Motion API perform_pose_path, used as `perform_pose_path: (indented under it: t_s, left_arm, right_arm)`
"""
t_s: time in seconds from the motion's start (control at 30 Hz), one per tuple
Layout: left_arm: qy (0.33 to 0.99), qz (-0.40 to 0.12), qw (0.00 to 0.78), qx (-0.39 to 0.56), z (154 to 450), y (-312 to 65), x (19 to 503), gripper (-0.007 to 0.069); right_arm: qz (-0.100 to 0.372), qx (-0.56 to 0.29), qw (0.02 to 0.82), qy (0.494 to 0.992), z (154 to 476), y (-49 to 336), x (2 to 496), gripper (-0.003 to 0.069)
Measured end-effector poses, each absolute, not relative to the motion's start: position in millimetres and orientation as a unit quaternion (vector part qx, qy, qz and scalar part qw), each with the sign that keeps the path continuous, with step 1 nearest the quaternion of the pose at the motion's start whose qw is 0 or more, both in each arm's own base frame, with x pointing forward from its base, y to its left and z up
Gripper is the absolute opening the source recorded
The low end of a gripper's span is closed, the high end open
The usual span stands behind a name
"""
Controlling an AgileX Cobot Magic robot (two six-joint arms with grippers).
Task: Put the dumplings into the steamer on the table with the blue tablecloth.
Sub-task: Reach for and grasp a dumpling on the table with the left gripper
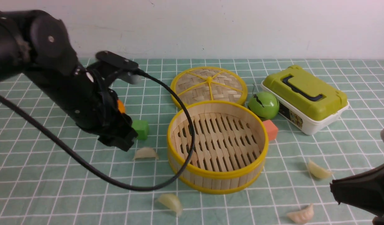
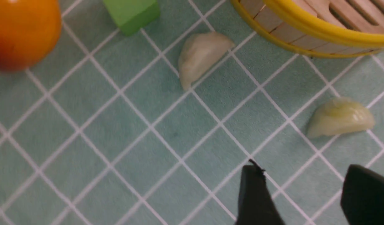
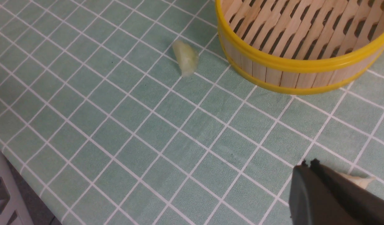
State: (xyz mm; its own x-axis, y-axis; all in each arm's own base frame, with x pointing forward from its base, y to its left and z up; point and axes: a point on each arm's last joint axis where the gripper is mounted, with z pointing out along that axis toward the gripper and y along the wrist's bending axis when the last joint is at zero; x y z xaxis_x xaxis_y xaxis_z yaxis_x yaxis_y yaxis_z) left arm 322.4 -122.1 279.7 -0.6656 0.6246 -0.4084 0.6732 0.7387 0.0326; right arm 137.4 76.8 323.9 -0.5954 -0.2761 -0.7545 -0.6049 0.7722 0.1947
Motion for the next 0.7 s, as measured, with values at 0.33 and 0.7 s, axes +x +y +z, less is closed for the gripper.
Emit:
perform_pose_path:
  t_s: [0.33,0.7]
  left_arm:
    - [0.854,-0.015,0.247,0.458,205,-140,375,0.0513]
    - [0.86,-0.015,0.266,0.435,161,-146,395,0.0384]
  right_arm:
    - [0.219,-0.255,0.374,0.864,324,77,138,-0.001]
    - [0.222,-0.263,0.357,0.868,322,77,135,0.0002]
